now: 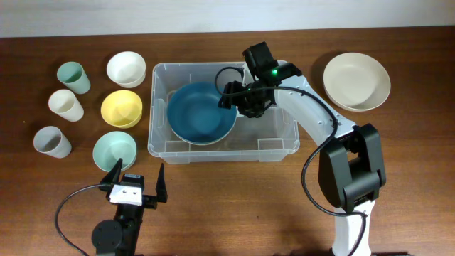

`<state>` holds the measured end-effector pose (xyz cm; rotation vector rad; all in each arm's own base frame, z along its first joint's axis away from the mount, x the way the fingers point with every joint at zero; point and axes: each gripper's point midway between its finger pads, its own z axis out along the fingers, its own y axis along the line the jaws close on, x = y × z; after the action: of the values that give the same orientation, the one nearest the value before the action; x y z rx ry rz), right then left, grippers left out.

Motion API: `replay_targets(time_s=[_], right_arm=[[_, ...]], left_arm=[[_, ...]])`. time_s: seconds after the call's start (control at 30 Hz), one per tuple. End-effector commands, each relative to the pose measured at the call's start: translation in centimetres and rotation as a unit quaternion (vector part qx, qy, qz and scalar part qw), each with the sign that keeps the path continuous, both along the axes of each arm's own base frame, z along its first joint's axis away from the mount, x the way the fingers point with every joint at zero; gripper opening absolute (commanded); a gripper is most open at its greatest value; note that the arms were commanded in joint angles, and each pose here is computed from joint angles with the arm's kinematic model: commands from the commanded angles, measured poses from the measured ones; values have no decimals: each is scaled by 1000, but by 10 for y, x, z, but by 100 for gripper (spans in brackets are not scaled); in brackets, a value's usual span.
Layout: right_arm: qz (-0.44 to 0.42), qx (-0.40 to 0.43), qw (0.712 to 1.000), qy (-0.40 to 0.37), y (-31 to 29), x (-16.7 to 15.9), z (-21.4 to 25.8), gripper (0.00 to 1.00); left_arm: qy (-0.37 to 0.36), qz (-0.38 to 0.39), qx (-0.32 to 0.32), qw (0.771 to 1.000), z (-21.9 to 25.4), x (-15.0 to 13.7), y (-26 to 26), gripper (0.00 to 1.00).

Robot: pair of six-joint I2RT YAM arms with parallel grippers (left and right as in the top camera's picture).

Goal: Pack container
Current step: 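Set the teal bowl onto the cream bowl, release, and withdraw, then grasp the rim of the remaining cream bowl with the right gripper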

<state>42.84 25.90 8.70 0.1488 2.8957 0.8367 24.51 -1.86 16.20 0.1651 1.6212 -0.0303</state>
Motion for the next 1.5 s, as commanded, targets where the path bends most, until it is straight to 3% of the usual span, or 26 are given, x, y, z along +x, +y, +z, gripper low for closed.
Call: replay_targets(time_s=[0.0,0.13,0.3,0.43,0.57,0.67,0.83,1.13,1.47], right_arm=[[-5,-44,999,-14,-15,7,-1,69],[4,-82,996,-42,-28,16,22,69],[1,-115,985,-130,-58,44,116,74],[-93,-125,962,-226,-132,64,227,99],[-232,-174,928,-233,-248,56,266,99],[-292,-196,918,-182,-312,44,250,99],[-360,-212,907,-58,-399,23,180,99],[-374,-200,904,54,-436,23,47,99],[-368,-189,908,68,-433,27,-22,99]], left_arm=[[1,2,8,1000,-1,0,1,99],[1,2,8,1000,-1,0,1,100],[1,2,8,1000,-1,0,1,99],[1,2,8,1000,-1,0,1,99],[1,2,8,1000,-1,0,1,99],[1,2,8,1000,-1,0,1,99],[1,2,8,1000,-1,0,1,99],[1,2,8,1000,-1,0,1,99],[1,2,8,1000,-1,0,1,99]])
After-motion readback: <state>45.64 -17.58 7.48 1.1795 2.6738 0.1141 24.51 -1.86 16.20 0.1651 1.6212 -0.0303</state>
